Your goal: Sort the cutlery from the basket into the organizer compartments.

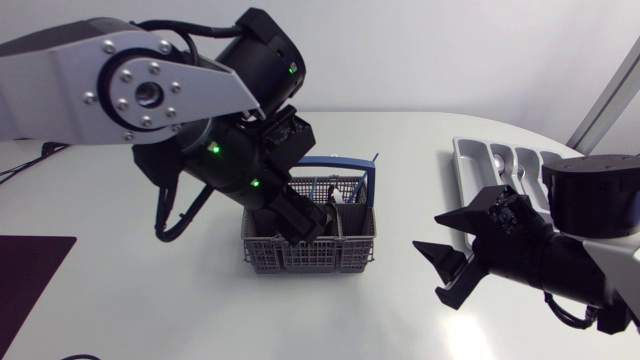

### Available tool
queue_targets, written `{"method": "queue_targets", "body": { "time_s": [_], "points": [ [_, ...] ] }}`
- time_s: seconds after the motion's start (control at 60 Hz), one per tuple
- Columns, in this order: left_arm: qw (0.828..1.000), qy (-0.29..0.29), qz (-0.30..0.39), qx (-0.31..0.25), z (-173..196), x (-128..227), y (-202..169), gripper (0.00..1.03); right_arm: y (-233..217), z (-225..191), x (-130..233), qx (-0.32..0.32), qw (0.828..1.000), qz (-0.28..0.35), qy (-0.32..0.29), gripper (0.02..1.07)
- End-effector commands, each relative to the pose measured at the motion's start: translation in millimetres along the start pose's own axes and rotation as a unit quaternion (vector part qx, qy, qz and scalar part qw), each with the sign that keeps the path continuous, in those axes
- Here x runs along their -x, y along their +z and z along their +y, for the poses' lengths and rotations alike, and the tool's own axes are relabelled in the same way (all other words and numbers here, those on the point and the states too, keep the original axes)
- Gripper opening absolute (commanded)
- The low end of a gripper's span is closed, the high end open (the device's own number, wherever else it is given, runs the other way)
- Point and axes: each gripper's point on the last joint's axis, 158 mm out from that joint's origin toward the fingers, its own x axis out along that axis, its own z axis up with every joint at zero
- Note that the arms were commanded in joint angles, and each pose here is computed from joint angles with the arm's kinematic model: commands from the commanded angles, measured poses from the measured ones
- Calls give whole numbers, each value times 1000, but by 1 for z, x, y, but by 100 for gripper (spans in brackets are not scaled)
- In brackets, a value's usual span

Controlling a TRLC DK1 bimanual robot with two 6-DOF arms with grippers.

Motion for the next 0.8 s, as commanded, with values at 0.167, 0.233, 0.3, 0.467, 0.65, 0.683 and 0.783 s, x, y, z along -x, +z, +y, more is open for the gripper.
{"method": "queue_targets", "body": {
  "time_s": [0.167,0.233,0.3,0.467,0.65,0.683,0.783],
  "points": [
    [999,13,35,31,11,-16,-4,80,-12,6,-4,11,1000,15,6,72],
    [999,14,37,34,13,-17,-4,74,-12,6,-5,11,1000,16,7,72],
    [998,16,37,44,16,-18,-2,64,-12,7,-5,11,1000,15,8,72],
    [997,14,35,60,16,-22,3,43,-12,6,-4,11,1000,15,7,72],
    [997,12,46,55,10,-26,1,37,-13,6,-2,12,1000,15,6,72],
    [997,13,47,56,11,-25,0,36,-12,5,-2,12,1000,14,5,72],
    [997,15,54,60,15,-25,-4,33,-13,6,-2,14,1000,14,5,72]
  ]
}}
